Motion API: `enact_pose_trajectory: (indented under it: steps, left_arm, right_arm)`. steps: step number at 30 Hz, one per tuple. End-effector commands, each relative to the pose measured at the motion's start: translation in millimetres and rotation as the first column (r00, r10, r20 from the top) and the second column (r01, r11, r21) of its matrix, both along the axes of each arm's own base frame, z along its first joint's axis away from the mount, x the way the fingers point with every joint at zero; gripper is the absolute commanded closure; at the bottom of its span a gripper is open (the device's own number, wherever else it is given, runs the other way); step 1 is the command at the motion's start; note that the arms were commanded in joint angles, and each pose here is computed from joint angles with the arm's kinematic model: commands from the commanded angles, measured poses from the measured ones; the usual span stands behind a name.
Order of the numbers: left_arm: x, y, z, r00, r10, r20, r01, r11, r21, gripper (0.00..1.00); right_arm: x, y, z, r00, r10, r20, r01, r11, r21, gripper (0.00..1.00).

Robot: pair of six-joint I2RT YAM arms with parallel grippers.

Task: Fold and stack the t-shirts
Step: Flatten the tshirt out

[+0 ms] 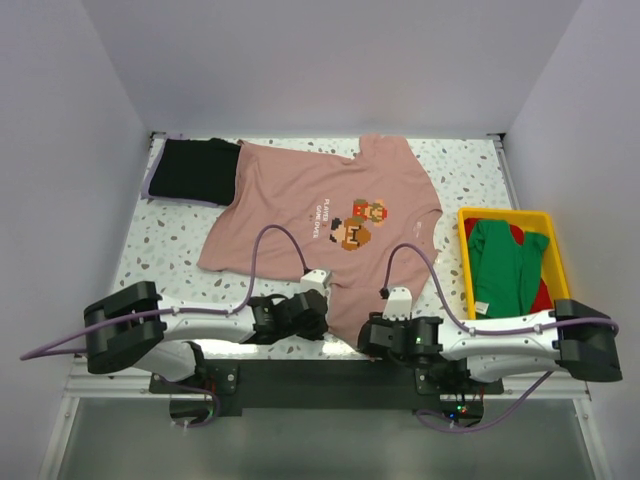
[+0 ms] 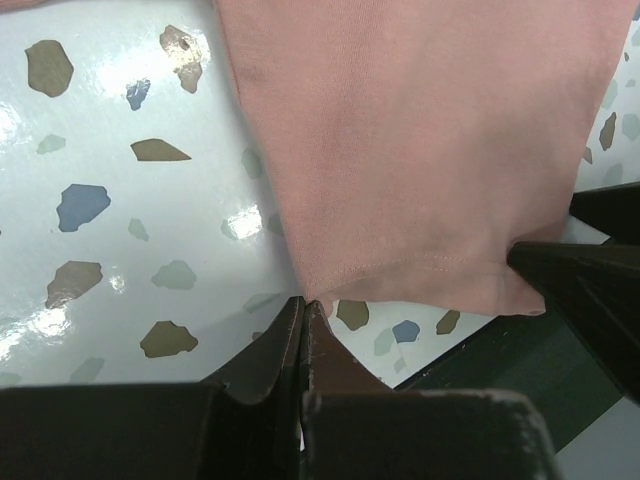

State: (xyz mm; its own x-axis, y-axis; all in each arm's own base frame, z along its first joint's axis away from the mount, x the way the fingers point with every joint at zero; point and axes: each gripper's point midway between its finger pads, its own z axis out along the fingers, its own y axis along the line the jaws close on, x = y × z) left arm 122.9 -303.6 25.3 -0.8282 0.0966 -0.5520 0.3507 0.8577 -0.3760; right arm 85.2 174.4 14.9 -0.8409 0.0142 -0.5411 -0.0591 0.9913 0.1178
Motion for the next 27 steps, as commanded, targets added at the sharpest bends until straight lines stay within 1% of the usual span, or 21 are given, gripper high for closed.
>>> enact_pose_trajectory:
  steps: [1,3,4,5,7,8,10,11,12,15,18,20,21,22,23,24,25,26,27]
  left_arm:
    - [3,-1,-1,1.0,0.002,0.006,-0.002,1.0,0.001,1.0]
    - [3,-3,1,1.0,-0.003,0.007,0.003,1.0,-0.006,1.0]
    - [2,-3,1,1.0,-0.006,0.006,0.006,1.0,-0.008,1.0]
    - [1,-3,1,1.0,-0.01,0.004,0.01,1.0,-0.011,1.0]
    - [-1,-5,3,1.0,-0.021,-0.003,0.021,1.0,-0.022,1.0]
    - [-1,-7,4,1.0,-0.026,-0.003,0.026,0.999,-0.031,1.0]
    - [-6,-9,5,0.999,-0.044,-0.017,0.044,0.998,-0.044,1.0]
    - [-6,-12,7,0.999,-0.05,-0.017,0.049,0.997,-0.059,1.0]
    - [-7,-17,12,0.998,-0.06,-0.017,0.059,0.994,-0.087,1.0]
    - [-11,-19,15,0.997,-0.07,-0.025,0.067,0.991,-0.113,1.0]
    - [-12,-18,17,0.997,-0.068,-0.024,0.065,0.991,-0.121,1.0]
    - [-11,-14,17,0.998,-0.062,-0.025,0.059,0.992,-0.108,1.0]
    - [-11,-14,22,0.998,-0.061,-0.02,0.058,0.991,-0.117,0.99]
    - [-11,-5,18,0.998,-0.05,-0.028,0.047,0.995,-0.086,0.9]
    - [-8,-2,20,0.999,-0.034,-0.026,0.031,0.996,-0.082,0.8]
    - [-5,2,23,1.0,-0.016,-0.022,0.014,0.997,-0.082,0.65]
    - [-1,9,30,1.0,0.017,-0.006,-0.017,0.996,-0.082,0.58]
    - [8,15,35,0.999,0.053,0.003,-0.052,0.995,-0.083,0.54]
    - [14,19,48,0.996,0.088,0.018,-0.086,0.99,-0.111,0.51]
  right_arm:
    - [-3,9,-11,0.998,-0.053,-0.025,0.055,0.997,0.063,0.56]
    - [-3,1,-10,0.997,-0.071,-0.025,0.072,0.996,0.047,0.69]
    - [-3,-4,-5,0.997,-0.078,-0.024,0.079,0.996,0.046,0.8]
    - [-4,-10,-6,0.997,-0.078,-0.023,0.078,0.997,0.022,0.85]
    - [-3,-15,4,0.995,-0.096,-0.015,0.097,0.994,0.052,0.92]
    - [-3,-17,8,0.995,-0.096,-0.013,0.097,0.993,0.061,0.97]
    - [-5,-27,15,0.994,-0.105,-0.016,0.106,0.992,0.074,1.0]
    - [-7,-35,16,0.994,-0.11,-0.022,0.112,0.992,0.058,1.0]
    - [-8,-36,20,0.994,-0.11,-0.025,0.112,0.99,0.081,1.0]
    - [-14,-38,21,0.994,-0.099,-0.051,0.105,0.988,0.114,1.0]
    - [-14,-41,20,0.993,-0.107,-0.055,0.113,0.988,0.108,0.95]
    - [-14,-41,20,0.992,-0.111,-0.053,0.116,0.988,0.102,0.95]
    - [-13,-41,22,0.992,-0.112,-0.052,0.117,0.988,0.104,0.94]
    - [-13,-41,23,0.992,-0.113,-0.05,0.118,0.987,0.105,0.92]
    - [-13,-41,24,0.993,-0.111,-0.047,0.116,0.988,0.105,0.89]
    - [-11,-41,26,0.993,-0.11,-0.04,0.114,0.987,0.111,0.82]
    - [-10,-37,31,0.994,-0.105,-0.032,0.108,0.986,0.125,0.69]
    - [-8,-34,36,0.995,-0.094,-0.02,0.096,0.986,0.138,0.64]
    - [-4,-27,47,0.996,-0.092,0.003,0.09,0.982,0.164,0.61]
